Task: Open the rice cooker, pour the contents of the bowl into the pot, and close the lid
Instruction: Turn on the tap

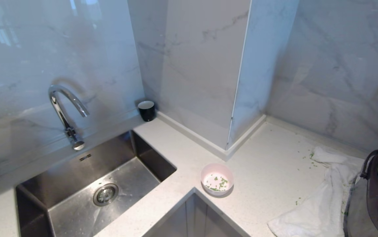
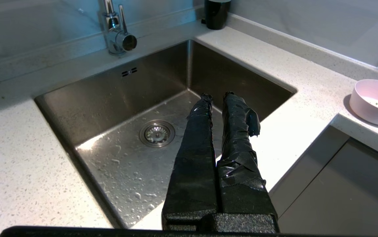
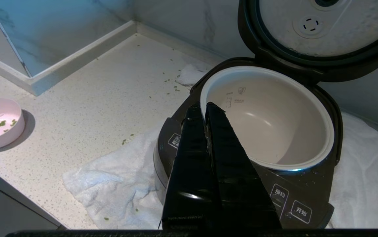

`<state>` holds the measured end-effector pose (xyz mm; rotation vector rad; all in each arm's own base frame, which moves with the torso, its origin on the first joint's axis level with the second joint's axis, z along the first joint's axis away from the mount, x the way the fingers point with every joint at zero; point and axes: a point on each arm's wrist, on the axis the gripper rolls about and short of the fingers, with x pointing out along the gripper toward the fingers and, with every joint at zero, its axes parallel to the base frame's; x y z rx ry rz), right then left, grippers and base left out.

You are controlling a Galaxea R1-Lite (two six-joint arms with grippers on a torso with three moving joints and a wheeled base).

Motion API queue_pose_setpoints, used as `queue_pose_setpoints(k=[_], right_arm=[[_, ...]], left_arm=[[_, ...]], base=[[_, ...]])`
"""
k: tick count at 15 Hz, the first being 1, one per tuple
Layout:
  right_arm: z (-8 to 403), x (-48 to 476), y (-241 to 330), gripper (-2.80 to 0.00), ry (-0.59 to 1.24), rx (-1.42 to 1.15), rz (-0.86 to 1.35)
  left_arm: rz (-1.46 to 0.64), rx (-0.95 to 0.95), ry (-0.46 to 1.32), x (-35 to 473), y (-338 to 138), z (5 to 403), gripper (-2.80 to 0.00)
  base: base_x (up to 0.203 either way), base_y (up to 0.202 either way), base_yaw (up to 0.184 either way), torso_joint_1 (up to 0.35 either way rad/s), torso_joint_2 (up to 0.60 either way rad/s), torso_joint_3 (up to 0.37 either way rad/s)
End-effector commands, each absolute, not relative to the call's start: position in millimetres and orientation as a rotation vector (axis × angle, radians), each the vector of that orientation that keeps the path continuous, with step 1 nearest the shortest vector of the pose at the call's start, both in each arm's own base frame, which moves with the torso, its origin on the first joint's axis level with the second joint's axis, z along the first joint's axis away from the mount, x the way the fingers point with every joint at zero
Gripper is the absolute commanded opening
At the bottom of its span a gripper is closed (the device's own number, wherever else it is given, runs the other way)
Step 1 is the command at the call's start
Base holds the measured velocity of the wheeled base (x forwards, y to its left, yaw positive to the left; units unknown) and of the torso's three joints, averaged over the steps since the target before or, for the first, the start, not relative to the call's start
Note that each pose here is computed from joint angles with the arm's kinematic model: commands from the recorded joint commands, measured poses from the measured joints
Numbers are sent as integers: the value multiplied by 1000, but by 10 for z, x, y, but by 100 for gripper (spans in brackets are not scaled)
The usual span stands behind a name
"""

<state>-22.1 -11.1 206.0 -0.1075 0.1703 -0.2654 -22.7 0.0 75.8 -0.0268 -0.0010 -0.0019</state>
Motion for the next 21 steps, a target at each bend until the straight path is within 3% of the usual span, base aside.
queue_pose_setpoints(k=[1,9,13,17,21], right_arm=[[1913,-387,-119,-280,110,-93,-269],[1761,-409,-58,-280,-1,-138,-286],[1304,-495,-16,-280,-40,-157,-79],[794,-297,0,-280,93,-155,8],[757,-247,8,-280,35,-76,38]], left_arm=[[-2,-28,0,-226,-1,754,-280],[-2,-28,0,-226,0,754,-280],[-2,-28,2,-224,0,753,-280],[-2,-28,1,-225,0,751,-280],[-3,-28,0,-225,-1,754,-280]], base=[[0,0,0,0,0,0],[0,0,0,0,0,0],[0,0,0,0,0,0],[0,0,0,0,0,0],[0,0,0,0,0,0]])
